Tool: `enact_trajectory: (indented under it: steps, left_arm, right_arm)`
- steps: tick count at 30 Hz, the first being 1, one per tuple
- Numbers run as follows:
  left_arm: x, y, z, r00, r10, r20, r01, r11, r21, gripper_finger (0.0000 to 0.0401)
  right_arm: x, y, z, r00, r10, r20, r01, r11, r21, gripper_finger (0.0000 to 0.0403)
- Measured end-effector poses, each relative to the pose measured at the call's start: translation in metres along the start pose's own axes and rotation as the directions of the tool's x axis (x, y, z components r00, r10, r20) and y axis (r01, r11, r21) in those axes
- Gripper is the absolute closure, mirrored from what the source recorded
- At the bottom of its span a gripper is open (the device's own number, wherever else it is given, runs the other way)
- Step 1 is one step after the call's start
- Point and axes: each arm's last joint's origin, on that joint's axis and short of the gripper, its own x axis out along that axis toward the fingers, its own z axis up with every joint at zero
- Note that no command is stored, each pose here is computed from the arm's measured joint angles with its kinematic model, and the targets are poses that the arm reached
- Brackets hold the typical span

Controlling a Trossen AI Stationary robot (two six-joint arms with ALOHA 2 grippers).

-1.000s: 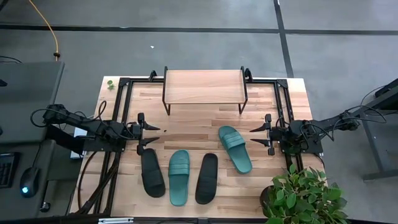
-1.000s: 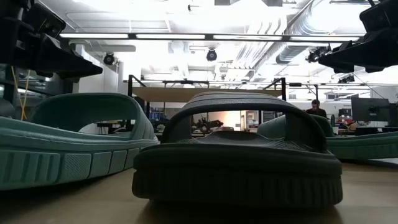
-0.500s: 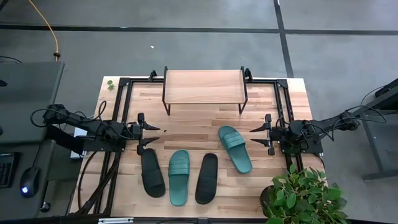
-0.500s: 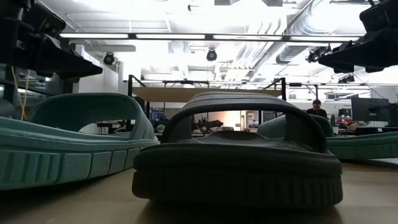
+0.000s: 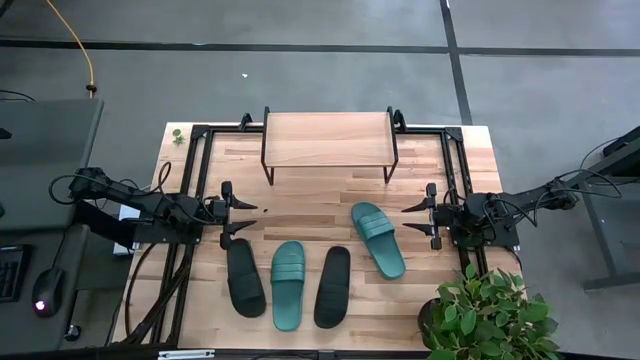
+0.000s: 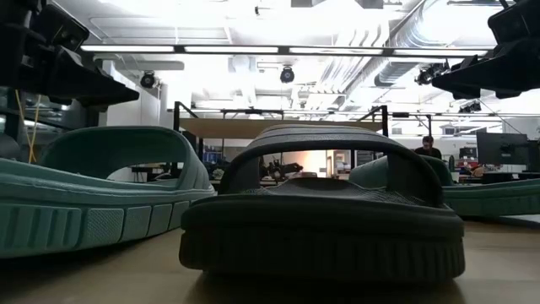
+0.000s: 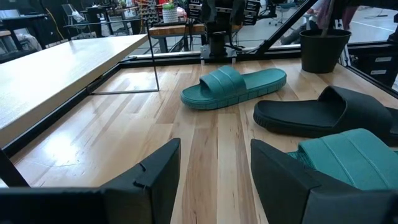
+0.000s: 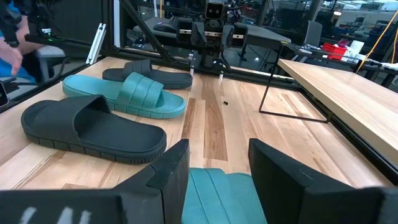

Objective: Pick and place slides into the shelf
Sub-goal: Put the right green slide on the shelf

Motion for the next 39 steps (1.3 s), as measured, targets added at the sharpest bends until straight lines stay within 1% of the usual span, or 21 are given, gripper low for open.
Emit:
enact_trajectory:
  steps: [6, 10, 19, 39]
  left_arm:
    - [0.0000, 0.0000, 0.0000, 1.000, 0.000, 0.000, 0.000, 1.000, -0.001, 0.0224]
    - [0.0000, 0.0000, 0.0000, 1.000, 0.000, 0.000, 0.000, 1.000, 0.017, 0.0224]
    - [-0.0001, 0.0001, 0.0016, 1.000, 0.001, 0.016, -0.001, 1.000, 0.010, 0.0224]
    - [0.0000, 0.0000, 0.0013, 1.000, 0.000, 0.012, 0.000, 1.000, 0.001, 0.0224]
  right_arm:
    - [0.0000, 0.0000, 0.0000, 1.000, 0.000, 0.000, 0.000, 1.000, 0.000, 0.0246]
    - [0.0000, 0.0000, -0.0001, 1.000, 0.000, 0.000, 0.000, 1.000, 0.000, 0.0246]
    - [0.0000, 0.0000, 0.0000, 1.000, 0.000, 0.000, 0.000, 1.000, 0.000, 0.0246]
    - [0.0000, 0.0000, 0.0000, 1.000, 0.000, 0.000, 0.000, 1.000, 0.000, 0.0246]
